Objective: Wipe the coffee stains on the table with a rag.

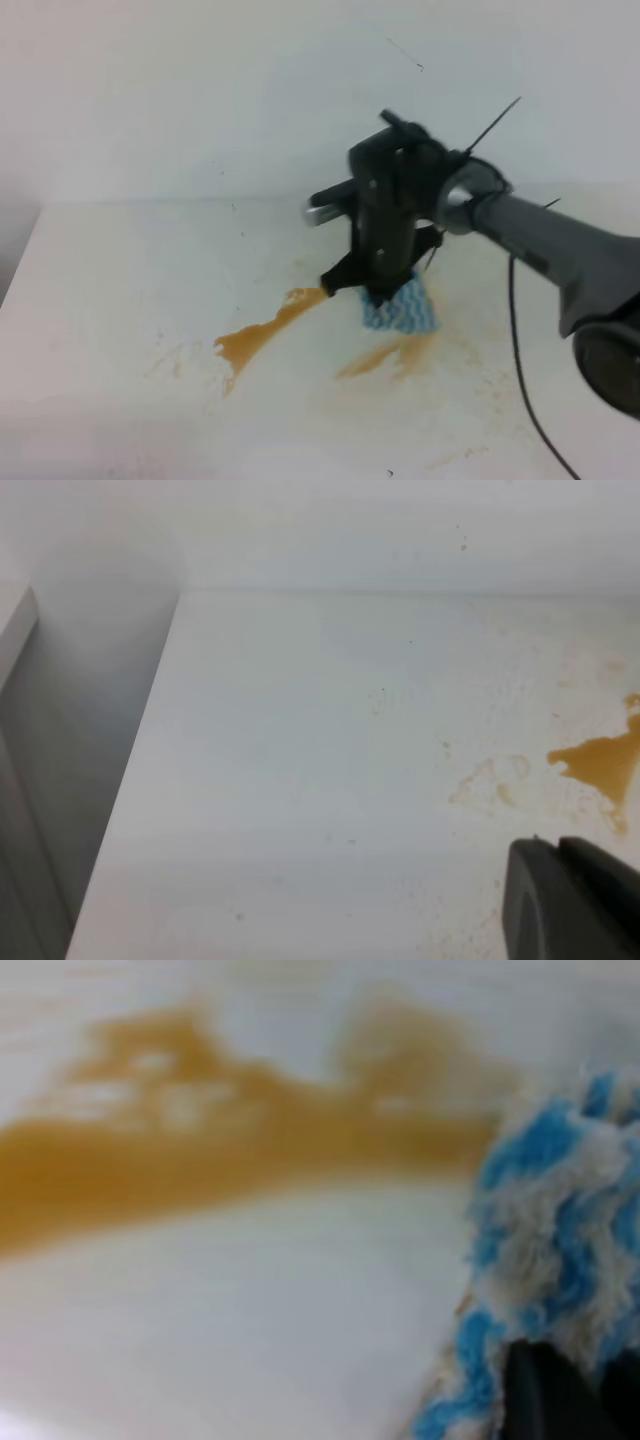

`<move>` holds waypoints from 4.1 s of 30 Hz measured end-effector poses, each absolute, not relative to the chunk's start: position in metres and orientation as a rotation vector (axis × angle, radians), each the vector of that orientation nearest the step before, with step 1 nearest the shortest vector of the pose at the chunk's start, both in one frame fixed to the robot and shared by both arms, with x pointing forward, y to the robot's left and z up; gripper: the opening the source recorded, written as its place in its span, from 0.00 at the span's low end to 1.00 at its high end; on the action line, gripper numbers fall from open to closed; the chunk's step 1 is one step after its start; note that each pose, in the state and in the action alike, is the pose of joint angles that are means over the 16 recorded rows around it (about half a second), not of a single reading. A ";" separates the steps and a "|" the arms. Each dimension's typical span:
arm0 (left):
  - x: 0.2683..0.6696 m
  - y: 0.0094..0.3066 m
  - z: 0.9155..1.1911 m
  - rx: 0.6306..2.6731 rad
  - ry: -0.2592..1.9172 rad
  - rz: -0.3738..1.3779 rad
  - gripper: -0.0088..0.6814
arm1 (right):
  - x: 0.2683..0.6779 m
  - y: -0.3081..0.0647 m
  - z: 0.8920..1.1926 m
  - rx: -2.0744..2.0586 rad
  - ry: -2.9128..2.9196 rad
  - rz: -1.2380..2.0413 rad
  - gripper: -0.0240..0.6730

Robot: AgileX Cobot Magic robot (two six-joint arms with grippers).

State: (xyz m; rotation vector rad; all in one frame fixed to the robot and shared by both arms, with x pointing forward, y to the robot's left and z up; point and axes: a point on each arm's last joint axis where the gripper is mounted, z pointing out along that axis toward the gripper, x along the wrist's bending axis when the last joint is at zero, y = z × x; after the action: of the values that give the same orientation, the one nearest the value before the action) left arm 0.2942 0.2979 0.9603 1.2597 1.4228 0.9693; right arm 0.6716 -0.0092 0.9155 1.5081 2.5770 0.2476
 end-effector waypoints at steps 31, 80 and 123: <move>0.294 0.298 0.961 1.260 1.421 0.971 0.01 | 0.664 -0.006 0.919 1.463 2.632 0.199 0.08; 0.294 0.298 0.961 1.260 1.421 0.971 0.01 | 0.581 0.073 0.920 1.237 2.902 0.507 0.08; 0.294 0.298 0.960 1.266 1.427 0.966 0.01 | 0.719 -0.035 0.914 1.661 2.449 0.445 0.08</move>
State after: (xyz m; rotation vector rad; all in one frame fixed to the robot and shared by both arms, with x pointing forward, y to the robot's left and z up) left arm 0.2940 0.2978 0.9597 1.2657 1.4268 0.9664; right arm 0.7189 -0.0351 0.9139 1.6609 2.4492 0.4451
